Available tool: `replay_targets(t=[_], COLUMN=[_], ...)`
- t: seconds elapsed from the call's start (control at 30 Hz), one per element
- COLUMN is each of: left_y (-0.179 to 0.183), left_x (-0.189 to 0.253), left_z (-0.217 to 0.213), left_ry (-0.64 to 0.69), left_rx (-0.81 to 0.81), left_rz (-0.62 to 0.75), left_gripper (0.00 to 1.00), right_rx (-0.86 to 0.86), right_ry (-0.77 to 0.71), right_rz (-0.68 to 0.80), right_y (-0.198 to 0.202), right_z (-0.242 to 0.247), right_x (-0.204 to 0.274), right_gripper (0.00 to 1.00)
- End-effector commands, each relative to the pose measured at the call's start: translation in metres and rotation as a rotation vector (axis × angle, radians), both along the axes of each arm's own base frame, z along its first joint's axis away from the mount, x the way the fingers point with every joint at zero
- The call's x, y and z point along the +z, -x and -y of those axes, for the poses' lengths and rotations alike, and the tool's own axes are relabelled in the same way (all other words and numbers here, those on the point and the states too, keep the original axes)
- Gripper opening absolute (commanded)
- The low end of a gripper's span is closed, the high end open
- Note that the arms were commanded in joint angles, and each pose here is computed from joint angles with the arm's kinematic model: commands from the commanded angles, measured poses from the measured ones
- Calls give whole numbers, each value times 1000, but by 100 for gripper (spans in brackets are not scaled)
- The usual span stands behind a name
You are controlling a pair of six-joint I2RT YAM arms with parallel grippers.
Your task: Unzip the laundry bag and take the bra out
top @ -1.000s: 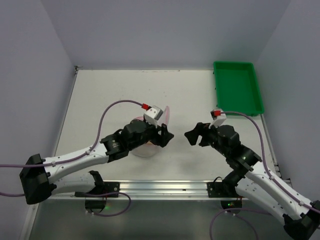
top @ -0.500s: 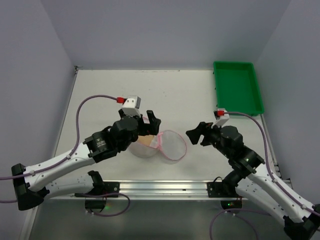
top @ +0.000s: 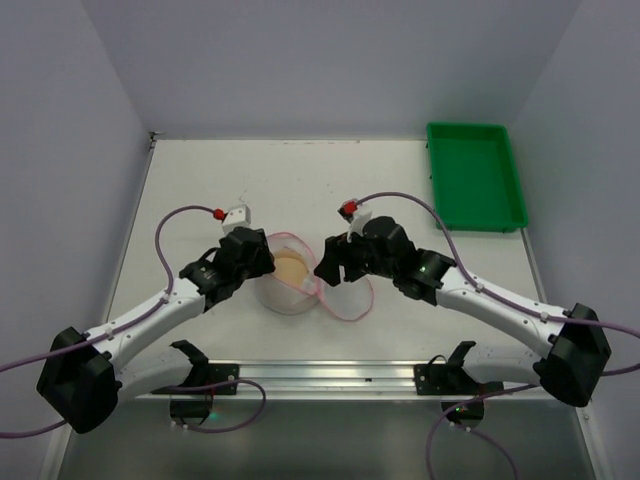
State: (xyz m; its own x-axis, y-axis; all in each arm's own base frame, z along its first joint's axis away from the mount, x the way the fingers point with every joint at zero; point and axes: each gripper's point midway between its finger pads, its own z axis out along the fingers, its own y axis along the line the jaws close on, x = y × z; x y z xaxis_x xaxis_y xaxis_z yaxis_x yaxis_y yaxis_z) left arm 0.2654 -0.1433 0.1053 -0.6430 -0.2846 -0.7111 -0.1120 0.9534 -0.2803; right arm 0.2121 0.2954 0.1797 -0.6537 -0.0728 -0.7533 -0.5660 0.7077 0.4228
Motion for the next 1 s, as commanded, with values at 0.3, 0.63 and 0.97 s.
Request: replay_targets(t=[0.3, 0.63, 0.97], left_y=[-10, 1, 2], left_x=[58, 53, 50], left_z=[11, 11, 12], left_ry=[114, 121, 130], left_rx=[-115, -176, -173], left_rz=[302, 344, 334], left_gripper=[0, 0, 0], right_rx=[253, 249, 250], right_ry=[-8, 168, 246], right_rz=[79, -1, -24], right_y=[-25, -34, -38], right_z=[-93, -118, -127], right_x=[11, -75, -103], right_gripper=[54, 76, 12])
